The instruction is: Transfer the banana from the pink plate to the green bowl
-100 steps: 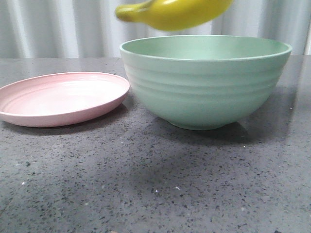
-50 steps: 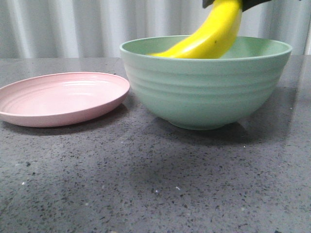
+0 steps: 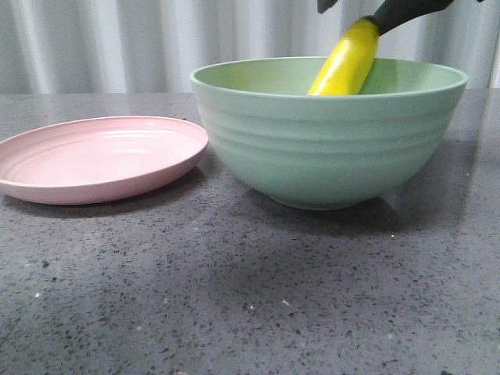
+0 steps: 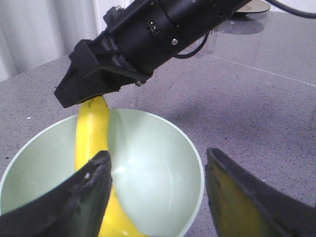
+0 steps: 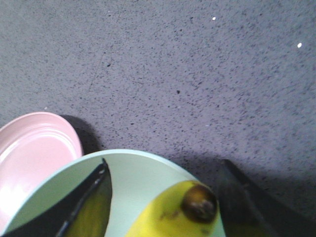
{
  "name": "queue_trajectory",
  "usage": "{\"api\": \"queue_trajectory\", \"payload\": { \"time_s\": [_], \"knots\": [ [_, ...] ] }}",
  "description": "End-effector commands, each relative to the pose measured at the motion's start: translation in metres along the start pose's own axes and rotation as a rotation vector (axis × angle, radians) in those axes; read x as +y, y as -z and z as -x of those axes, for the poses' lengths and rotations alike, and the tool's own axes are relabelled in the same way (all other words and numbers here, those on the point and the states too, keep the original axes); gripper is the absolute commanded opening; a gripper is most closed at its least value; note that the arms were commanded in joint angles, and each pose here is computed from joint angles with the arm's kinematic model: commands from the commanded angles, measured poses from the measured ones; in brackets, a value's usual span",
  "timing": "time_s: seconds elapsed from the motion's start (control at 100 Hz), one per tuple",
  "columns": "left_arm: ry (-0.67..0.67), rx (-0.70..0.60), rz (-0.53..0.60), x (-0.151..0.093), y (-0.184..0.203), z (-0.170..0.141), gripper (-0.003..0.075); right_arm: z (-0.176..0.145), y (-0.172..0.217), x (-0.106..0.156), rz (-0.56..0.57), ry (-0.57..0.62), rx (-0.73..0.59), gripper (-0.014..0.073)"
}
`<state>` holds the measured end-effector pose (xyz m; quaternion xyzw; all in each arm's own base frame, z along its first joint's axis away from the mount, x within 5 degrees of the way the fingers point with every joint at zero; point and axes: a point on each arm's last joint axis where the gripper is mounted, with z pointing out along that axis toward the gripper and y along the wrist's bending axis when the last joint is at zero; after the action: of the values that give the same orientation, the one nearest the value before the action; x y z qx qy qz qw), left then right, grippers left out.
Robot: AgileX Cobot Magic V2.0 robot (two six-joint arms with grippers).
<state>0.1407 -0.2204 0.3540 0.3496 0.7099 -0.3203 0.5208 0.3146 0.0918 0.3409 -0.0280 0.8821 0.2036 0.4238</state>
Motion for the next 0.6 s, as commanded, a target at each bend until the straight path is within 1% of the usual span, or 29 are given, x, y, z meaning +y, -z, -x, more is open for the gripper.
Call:
{"api": "queue_trajectory", "payload": {
  "time_s": [0.0,0.05,0.09,0.13,0.17,0.2,0.24,0.33,0.36,0.49,0.59],
  "knots": [
    [0.010,-0.145,-0.010,-0.003,0.012,0.025,0.0389,0.020,0.030,0.009,-0.002,0.083,-0.140,0.0386],
    [0.010,-0.148,-0.011,-0.003,0.014,0.025,0.0384,0.020,0.037,0.010,-0.006,0.119,-0.143,0.0381],
    [0.010,-0.148,-0.011,-0.003,0.016,0.026,0.0370,0.021,0.044,0.012,-0.009,0.143,-0.149,0.0356],
    [0.012,-0.143,-0.012,-0.003,0.017,0.026,0.0331,0.021,0.050,0.013,-0.010,0.163,-0.153,0.0315],
    [0.011,-0.140,-0.013,-0.003,0.020,0.026,0.0271,0.022,0.059,0.015,-0.008,0.183,-0.169,0.0235],
    [0.013,-0.139,-0.014,-0.003,0.021,0.027,0.0223,0.022,0.062,0.016,-0.007,0.191,-0.176,0.0196],
    [0.013,-0.143,-0.015,-0.004,0.024,0.028,0.0150,0.021,0.071,0.018,-0.004,0.195,-0.192,0.0102],
    [0.013,-0.163,-0.017,-0.004,0.033,0.030,0.0008,0.015,0.084,0.019,-0.003,0.202,-0.221,-0.0036],
    [0.013,-0.169,-0.018,-0.004,0.036,0.029,-0.0020,0.013,0.089,0.019,-0.003,0.207,-0.231,-0.0072],
    [0.013,-0.191,-0.020,-0.004,0.050,0.027,-0.0020,-0.007,0.105,0.015,-0.016,0.250,-0.270,-0.0071],
    [0.013,-0.224,-0.020,-0.003,0.063,0.022,-0.0020,-0.024,0.119,0.012,-0.033,0.287,-0.328,-0.0071]
  ]
}}
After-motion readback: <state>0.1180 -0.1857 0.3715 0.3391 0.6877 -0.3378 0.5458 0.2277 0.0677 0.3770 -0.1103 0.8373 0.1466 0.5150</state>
